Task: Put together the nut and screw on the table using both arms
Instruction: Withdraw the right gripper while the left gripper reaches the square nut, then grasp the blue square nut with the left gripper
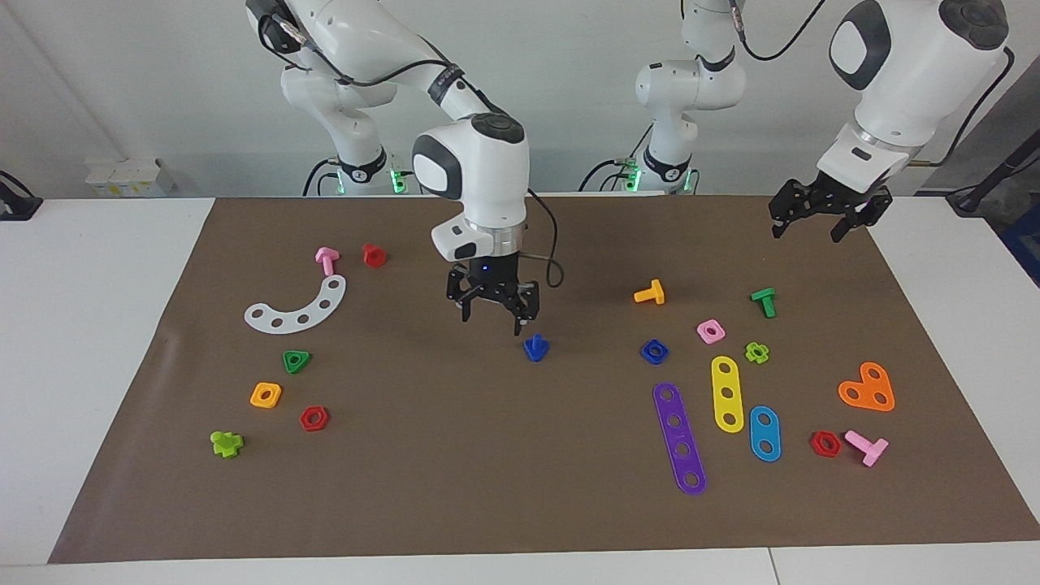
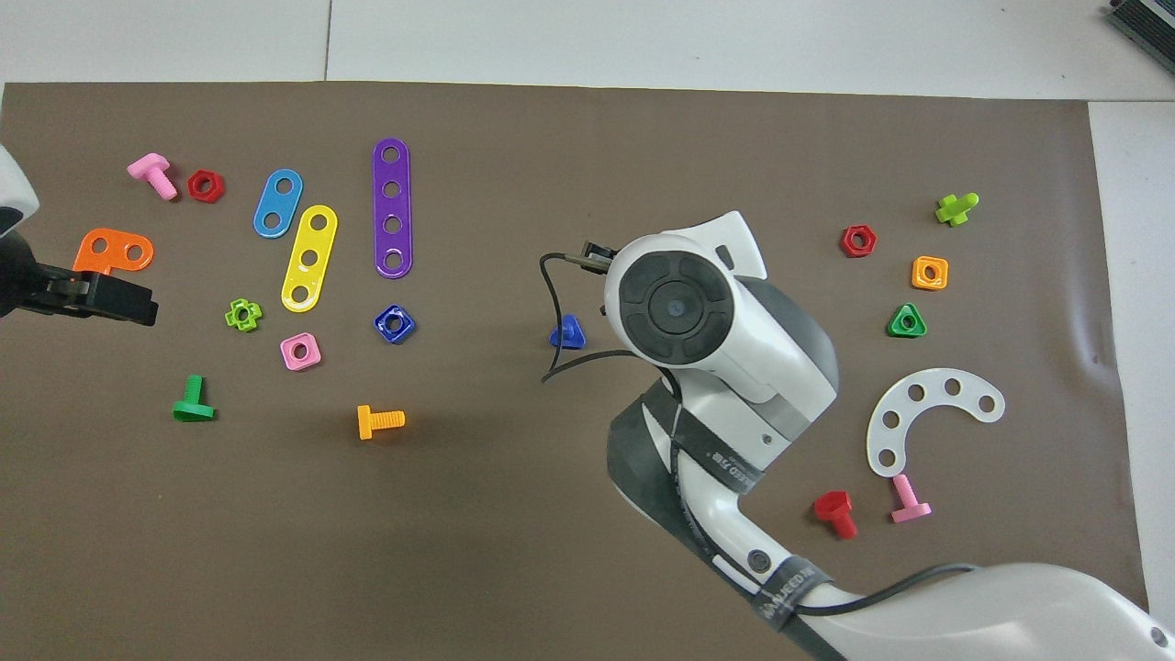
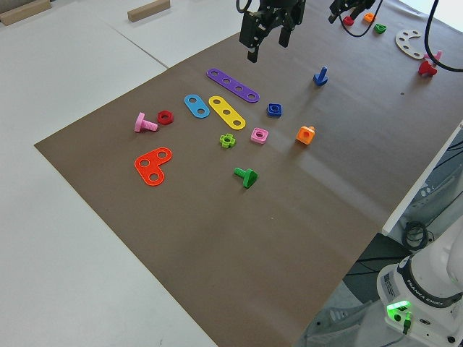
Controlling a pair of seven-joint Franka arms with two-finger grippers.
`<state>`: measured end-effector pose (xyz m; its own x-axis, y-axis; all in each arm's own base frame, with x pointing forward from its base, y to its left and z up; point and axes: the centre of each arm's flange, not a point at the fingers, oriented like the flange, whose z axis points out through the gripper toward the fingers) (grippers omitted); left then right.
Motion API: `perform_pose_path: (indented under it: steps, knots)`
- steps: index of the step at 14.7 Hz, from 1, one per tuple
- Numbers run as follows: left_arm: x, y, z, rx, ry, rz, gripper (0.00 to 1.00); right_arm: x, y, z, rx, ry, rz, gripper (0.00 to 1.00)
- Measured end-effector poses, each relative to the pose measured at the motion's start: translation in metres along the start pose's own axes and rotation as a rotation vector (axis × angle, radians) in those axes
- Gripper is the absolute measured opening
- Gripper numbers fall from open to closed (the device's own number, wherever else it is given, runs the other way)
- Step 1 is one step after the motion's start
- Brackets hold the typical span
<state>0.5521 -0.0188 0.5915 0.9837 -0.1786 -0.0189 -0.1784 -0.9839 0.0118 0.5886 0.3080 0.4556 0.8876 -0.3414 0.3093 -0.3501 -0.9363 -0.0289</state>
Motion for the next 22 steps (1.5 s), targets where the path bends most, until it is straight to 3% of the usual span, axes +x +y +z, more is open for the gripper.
perform_pose_path:
  steps: [5, 8, 14, 17, 22]
  knots:
    - [0.005, 0.019, 0.005, 0.003, 0.014, -0.005, 1.0, 0.099, 0.137, -0.031, -0.028, -0.089, -0.082, 1.0]
    - [0.009, 0.039, 0.025, 0.003, 0.018, -0.017, 1.0, 0.126, 0.214, -0.064, -0.024, -0.147, -0.121, 1.0]
    - [0.024, 0.118, 0.113, 0.003, 0.044, -0.015, 0.99, 0.134, 0.325, -0.123, -0.028, -0.265, -0.163, 1.0]
    - [0.033, 0.126, 0.157, 0.001, 0.104, 0.007, 0.97, 0.128, 0.332, -0.143, -0.03, -0.308, -0.203, 1.0]
    - [0.038, 0.149, 0.236, 0.001, 0.149, 0.075, 0.94, 0.12, 0.317, -0.139, -0.032, -0.334, -0.234, 1.0]
